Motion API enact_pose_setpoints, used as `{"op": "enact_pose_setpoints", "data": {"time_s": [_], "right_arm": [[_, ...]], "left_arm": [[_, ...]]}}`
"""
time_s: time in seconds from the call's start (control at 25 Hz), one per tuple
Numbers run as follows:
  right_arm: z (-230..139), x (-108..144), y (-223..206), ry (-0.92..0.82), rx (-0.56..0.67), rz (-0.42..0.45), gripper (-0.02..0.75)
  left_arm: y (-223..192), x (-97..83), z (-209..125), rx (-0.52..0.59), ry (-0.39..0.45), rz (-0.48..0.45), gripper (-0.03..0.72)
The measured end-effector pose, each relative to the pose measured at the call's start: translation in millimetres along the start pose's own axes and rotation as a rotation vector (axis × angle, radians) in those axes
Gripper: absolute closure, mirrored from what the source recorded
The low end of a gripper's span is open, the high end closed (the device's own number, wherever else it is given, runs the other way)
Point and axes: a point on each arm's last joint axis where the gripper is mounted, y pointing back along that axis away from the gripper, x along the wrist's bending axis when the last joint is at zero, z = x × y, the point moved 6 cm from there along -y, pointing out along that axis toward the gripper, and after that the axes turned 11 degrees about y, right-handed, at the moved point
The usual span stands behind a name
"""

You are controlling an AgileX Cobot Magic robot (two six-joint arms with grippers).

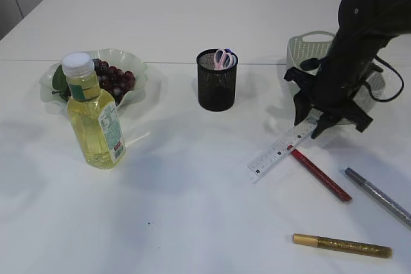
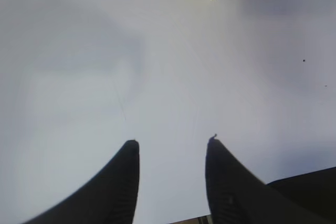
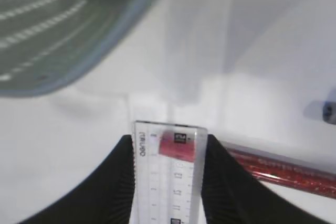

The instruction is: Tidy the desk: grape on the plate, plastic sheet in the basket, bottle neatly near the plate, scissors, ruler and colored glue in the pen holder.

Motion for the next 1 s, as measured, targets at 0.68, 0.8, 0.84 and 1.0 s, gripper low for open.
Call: {"op": "enact_pose_setpoints", "data": {"time_s": [0.68, 0.8, 0.84, 1.0], "right_arm": [[37.3, 80.7, 116.8, 0.583, -0.389, 0.364, 0.437], [37.2, 97.4, 126.8, 0.677, -0.459, 0.467, 0.437], [38.2, 102.7, 130.9, 0.714, -0.496, 0.496, 0.437], [44.4, 118.8, 143.2, 0.856, -0.649, 0.566, 0.437]], "left_arm": [[0.0, -1.5, 3.0, -0.020, 0.002, -0.010, 0.381], [0.0, -3.3, 2.3, -0.015, 0.009, -0.022, 0.381], [0.0, -3.5, 1.9, -0.013, 0.010, -0.023, 0.381], [0.0, -4.1, 0.6, -0.004, 0.012, -0.027, 0.381]]}}
